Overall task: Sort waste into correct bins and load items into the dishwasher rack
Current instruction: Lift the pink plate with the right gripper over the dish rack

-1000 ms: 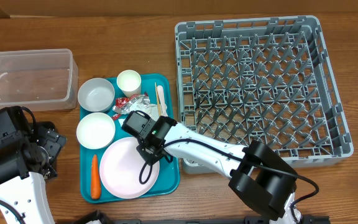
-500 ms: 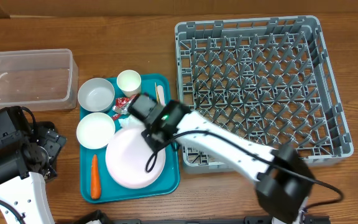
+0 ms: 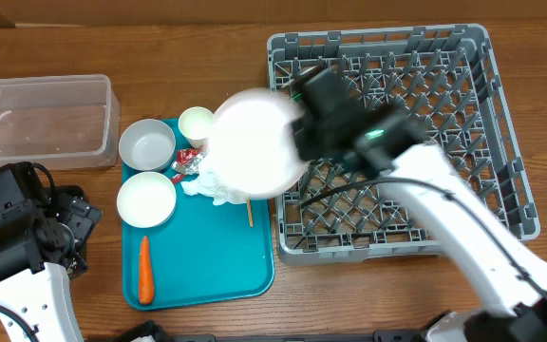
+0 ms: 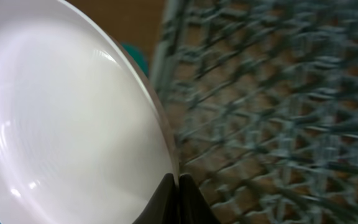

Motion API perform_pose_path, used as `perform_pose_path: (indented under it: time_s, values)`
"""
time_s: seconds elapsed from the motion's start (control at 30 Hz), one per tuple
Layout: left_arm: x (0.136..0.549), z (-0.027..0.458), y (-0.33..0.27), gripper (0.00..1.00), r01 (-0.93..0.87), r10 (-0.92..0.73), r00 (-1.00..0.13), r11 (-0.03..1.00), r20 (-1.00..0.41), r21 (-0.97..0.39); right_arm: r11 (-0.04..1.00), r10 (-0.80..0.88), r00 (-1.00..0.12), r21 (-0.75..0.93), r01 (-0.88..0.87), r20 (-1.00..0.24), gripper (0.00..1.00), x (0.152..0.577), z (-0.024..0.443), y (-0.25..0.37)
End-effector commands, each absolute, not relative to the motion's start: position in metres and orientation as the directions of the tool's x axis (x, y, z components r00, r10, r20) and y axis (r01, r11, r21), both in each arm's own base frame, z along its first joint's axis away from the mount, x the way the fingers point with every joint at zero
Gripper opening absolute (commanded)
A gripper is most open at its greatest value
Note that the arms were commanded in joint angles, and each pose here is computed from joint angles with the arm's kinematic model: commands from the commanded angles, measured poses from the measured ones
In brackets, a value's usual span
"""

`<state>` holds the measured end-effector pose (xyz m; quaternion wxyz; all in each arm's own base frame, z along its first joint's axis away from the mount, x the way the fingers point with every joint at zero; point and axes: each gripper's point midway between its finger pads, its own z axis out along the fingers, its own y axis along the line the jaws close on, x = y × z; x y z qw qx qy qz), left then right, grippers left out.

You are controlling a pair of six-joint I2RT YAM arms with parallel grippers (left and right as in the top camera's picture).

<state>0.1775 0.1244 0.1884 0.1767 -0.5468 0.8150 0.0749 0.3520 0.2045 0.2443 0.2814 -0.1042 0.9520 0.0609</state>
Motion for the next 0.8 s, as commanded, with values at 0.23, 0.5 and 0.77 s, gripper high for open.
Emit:
perform_pose_path:
  time_s: [0.23,0.5,0.77]
  values:
    - [0.177,0.196,0.129,1.0,-0.928,-0.866,-0.306,0.364,-0.396,-0.08,0.97,0.208,-0.688,0.055,0.237,-0.695,0.04,0.421,0.291,0.026]
    - [0.177,0.196,0.129,1.0,-0.928,-0.866,-0.306,0.364,-0.396,-0.08,0.875,0.359,-0.531,0.077,0.479,-0.767,0.04,0.435,0.308,-0.084]
    - [0.177,0.196,0.129,1.0,-0.928,-0.866,-0.306,0.364,-0.396,-0.08,0.853,0.37,-0.559,0.033,0.521,-0.742,0.04,0.448,0.28,-0.1]
